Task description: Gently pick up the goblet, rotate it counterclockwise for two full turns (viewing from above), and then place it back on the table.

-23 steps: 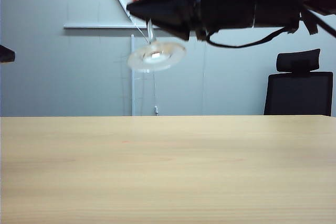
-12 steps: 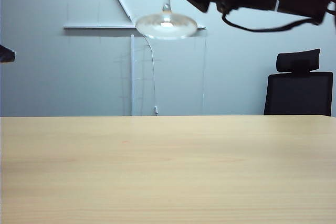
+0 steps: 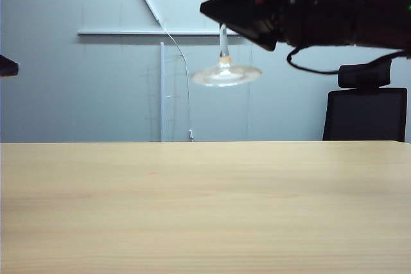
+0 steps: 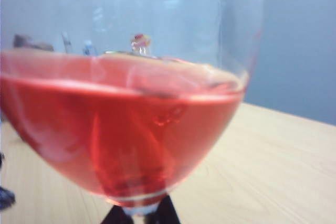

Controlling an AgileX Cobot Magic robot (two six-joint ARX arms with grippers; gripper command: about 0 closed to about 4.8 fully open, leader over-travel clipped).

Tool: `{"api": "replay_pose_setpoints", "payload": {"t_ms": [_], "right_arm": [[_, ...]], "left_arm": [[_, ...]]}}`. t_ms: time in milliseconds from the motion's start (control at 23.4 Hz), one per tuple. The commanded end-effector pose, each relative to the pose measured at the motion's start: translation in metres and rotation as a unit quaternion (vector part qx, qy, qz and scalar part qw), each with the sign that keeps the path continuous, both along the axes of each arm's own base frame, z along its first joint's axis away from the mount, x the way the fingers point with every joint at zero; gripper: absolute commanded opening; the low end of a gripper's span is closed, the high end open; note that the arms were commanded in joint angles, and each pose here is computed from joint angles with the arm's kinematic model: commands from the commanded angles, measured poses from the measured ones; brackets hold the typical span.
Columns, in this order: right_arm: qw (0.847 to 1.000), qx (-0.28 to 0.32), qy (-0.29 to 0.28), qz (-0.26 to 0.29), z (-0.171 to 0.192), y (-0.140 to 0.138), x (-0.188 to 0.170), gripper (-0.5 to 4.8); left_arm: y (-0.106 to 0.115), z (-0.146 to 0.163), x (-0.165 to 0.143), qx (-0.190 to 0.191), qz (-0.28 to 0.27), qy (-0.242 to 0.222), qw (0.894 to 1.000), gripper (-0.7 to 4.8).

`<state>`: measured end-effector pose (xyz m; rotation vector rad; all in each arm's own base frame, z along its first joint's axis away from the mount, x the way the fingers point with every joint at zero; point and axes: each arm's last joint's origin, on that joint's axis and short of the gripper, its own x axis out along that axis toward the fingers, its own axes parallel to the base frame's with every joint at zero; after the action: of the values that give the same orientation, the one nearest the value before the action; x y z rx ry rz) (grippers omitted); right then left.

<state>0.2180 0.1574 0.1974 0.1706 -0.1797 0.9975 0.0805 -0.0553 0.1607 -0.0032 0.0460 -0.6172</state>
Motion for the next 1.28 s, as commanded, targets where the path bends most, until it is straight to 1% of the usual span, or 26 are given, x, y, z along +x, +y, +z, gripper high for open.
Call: {"api": "replay_pose_setpoints", "payload": {"t_ms": [43,384,812,1111,1282], "right_arm": [[1.000,-0.006,-0.024,-0.008,-0.003,0.003,0.004,-0.06],[0.999,-0.043,-0.006,-0.012,-0.026,0.008,0.014,-0.06],[0.998,-0.059,-0.002,-0.003,-0.041,0.023,0.036,-0.06],[0.997,-0.072,0.016,0.003,-0.058,0.031,0.049,-0.06],[0.997,-0.076,0.022,0.002,-0.063,0.031,0.050,-0.06]], "left_arm": [[0.000,0.003,0.000,-0.004,-0.001,-0.007,1.000,-0.05],[0.000,0.003,0.000,-0.004,0.000,-0.007,1.000,-0.05],[0.000,0.003,0.000,-0.004,0.000,-0.007,1.000,-0.05],[0.000,0.003,0.000,-0.004,0.000,-0.007,1.000,-0.05],[0.000,0.003,0.000,-0.004,-0.001,-0.007,1.000,-0.05]]}}
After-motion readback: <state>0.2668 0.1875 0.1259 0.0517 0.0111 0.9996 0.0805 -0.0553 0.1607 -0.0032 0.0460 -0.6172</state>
